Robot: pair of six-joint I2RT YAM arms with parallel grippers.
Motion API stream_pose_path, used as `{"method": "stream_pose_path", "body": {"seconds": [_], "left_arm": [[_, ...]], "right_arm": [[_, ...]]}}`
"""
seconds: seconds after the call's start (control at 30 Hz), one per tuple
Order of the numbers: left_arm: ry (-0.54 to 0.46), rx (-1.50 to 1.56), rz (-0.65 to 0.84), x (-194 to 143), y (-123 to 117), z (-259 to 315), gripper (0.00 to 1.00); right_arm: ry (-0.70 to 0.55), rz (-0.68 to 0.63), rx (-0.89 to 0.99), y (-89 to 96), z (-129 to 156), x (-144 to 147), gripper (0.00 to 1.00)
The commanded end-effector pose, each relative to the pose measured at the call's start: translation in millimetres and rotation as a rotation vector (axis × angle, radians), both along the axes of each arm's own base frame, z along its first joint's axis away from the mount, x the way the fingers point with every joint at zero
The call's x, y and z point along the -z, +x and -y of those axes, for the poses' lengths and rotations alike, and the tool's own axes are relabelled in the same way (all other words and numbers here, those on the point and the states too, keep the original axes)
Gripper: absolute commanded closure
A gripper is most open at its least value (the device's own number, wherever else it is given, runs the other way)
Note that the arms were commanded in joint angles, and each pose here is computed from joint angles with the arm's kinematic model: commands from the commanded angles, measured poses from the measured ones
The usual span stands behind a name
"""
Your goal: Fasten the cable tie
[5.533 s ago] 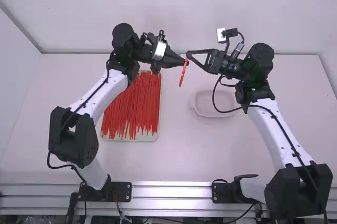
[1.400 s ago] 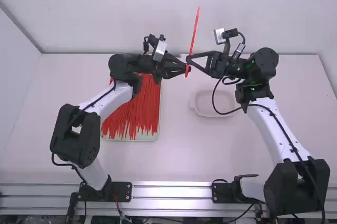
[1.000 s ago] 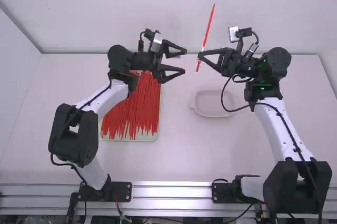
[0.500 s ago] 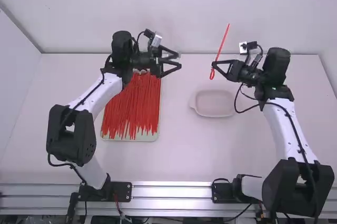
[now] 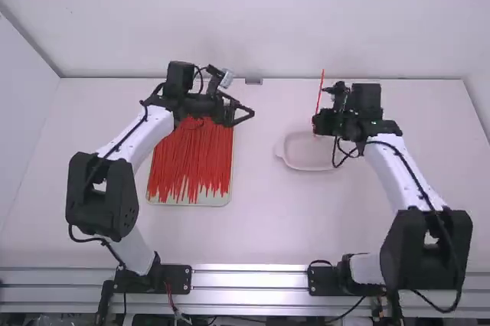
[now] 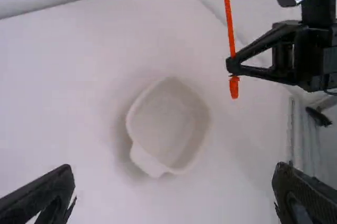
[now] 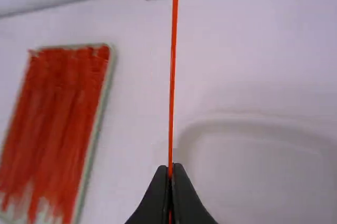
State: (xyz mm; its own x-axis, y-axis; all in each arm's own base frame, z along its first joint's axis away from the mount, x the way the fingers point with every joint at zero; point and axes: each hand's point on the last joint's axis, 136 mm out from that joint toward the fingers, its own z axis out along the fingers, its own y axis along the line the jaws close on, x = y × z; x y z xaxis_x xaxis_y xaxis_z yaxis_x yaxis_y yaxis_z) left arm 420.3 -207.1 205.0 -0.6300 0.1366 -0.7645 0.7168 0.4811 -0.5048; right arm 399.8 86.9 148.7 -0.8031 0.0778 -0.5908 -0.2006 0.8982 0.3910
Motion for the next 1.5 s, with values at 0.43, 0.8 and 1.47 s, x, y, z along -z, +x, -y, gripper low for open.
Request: {"method": "stream_pose_path", "body": {"seconds": [0.43, 0.8, 1.47], "left_arm": [[0.042, -0.075, -0.038, 54, 6, -17, 0.01], [0.034, -0.098, -0.045, 56, 8, -21, 0.01], [0.117, -0.033, -0.163, 8, -19, -25, 0.01]], "right_arm": [[-0.095, -0.161, 0.018, 20.7, 6, 96, 1.0], [-0.101, -0.216, -0.021, 15.8, -11, 125, 0.95], [-0.084, -0.232, 0.03, -12.6, 3, 41, 0.0]]}}
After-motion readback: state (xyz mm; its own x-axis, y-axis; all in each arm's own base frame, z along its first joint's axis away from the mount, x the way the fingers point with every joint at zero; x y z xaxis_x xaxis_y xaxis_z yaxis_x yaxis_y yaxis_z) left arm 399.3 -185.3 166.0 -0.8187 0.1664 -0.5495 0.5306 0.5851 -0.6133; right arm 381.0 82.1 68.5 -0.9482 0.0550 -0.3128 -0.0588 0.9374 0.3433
